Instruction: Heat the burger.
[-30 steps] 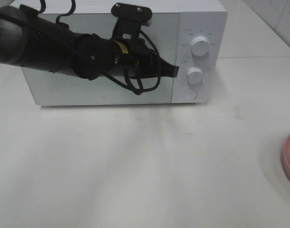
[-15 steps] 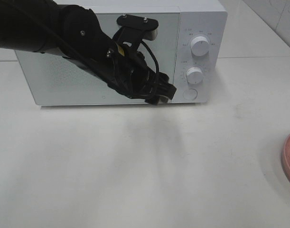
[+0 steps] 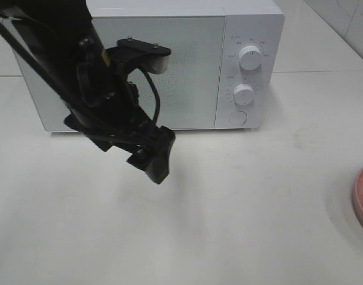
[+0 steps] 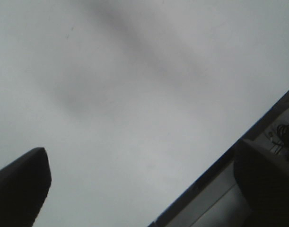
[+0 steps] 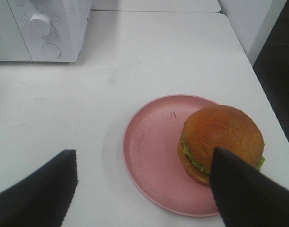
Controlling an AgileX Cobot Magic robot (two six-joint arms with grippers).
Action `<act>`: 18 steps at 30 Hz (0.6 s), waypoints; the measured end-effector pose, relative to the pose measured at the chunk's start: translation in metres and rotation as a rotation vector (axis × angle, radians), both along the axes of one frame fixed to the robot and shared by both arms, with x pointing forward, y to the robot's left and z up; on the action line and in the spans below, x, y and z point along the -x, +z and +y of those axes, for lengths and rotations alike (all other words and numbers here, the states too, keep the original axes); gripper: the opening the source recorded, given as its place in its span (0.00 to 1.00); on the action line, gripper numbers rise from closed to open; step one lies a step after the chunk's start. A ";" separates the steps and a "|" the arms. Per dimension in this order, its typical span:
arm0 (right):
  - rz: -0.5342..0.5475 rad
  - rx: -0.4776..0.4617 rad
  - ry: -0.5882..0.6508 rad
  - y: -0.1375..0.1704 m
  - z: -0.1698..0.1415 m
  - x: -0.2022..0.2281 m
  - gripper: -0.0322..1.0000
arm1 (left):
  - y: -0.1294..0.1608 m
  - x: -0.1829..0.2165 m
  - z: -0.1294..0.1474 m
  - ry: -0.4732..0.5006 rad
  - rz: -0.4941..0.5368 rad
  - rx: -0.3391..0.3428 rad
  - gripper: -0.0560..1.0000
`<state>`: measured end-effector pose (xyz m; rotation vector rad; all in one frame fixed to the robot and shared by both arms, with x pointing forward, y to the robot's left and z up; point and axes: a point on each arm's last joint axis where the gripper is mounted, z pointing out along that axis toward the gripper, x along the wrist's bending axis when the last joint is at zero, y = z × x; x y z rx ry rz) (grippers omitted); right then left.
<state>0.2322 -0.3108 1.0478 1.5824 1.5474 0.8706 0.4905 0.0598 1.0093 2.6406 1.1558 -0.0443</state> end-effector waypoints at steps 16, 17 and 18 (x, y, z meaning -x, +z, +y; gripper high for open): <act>0.000 0.000 0.000 0.000 0.000 0.000 0.77 | 0.009 0.023 0.156 0.439 0.085 -0.054 0.97; 0.000 0.000 0.000 0.000 0.000 0.000 0.77 | 0.009 0.023 0.156 0.439 0.085 -0.054 0.97; 0.000 0.000 0.000 0.000 0.000 0.000 0.77 | 0.009 0.028 0.166 0.473 0.084 -0.053 0.97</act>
